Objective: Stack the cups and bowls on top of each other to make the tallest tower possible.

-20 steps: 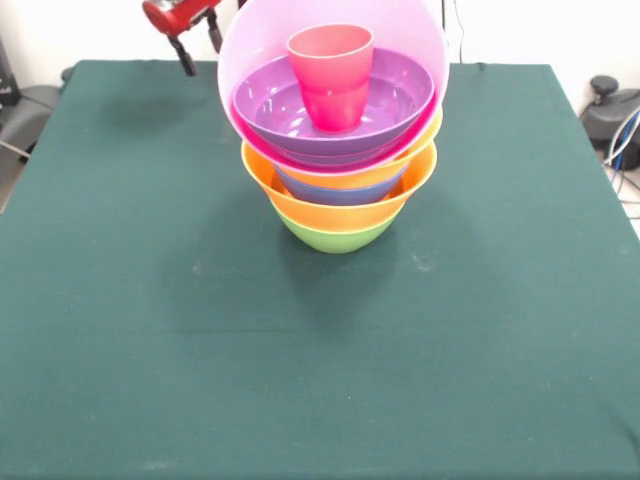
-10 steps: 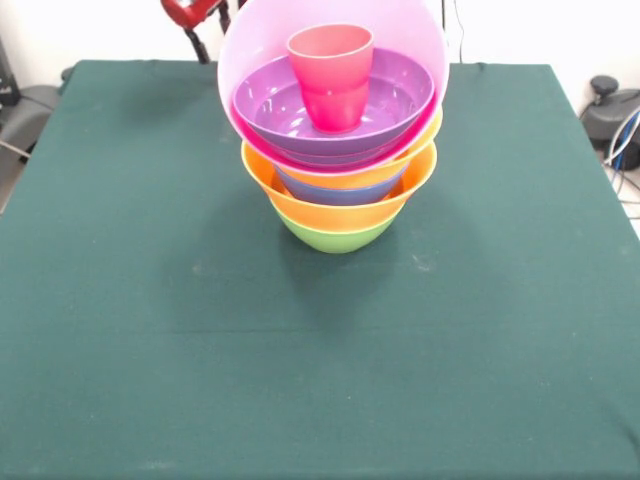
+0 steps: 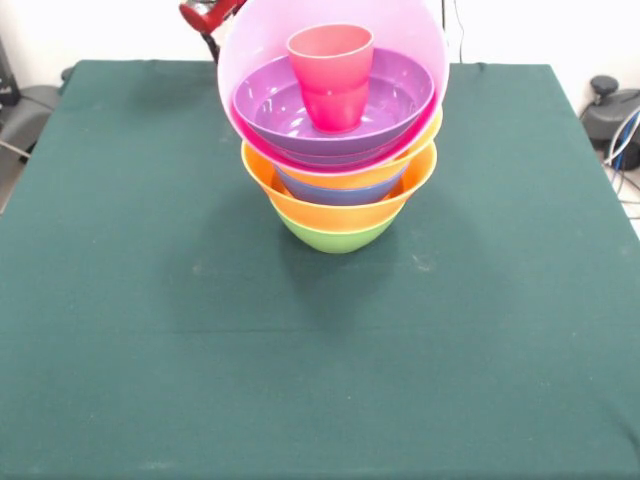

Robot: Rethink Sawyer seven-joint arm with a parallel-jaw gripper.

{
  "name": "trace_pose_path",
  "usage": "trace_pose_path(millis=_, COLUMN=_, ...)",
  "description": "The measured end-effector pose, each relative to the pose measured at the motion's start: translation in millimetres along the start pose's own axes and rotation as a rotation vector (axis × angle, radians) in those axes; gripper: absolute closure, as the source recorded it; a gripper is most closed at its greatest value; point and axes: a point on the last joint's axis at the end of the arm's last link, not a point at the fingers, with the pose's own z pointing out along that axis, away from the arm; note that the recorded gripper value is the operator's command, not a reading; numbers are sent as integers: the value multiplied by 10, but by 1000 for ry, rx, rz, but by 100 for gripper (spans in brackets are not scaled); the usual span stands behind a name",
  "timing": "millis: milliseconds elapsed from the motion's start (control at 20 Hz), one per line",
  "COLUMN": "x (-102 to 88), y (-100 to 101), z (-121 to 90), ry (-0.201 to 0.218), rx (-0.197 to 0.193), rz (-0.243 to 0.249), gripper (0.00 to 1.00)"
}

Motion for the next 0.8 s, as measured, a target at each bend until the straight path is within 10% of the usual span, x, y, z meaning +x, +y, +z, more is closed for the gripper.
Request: trace_pose_path(millis=800, x=-1, y=214, z=295, ry=-1, rx=28, rz=-10, gripper=0)
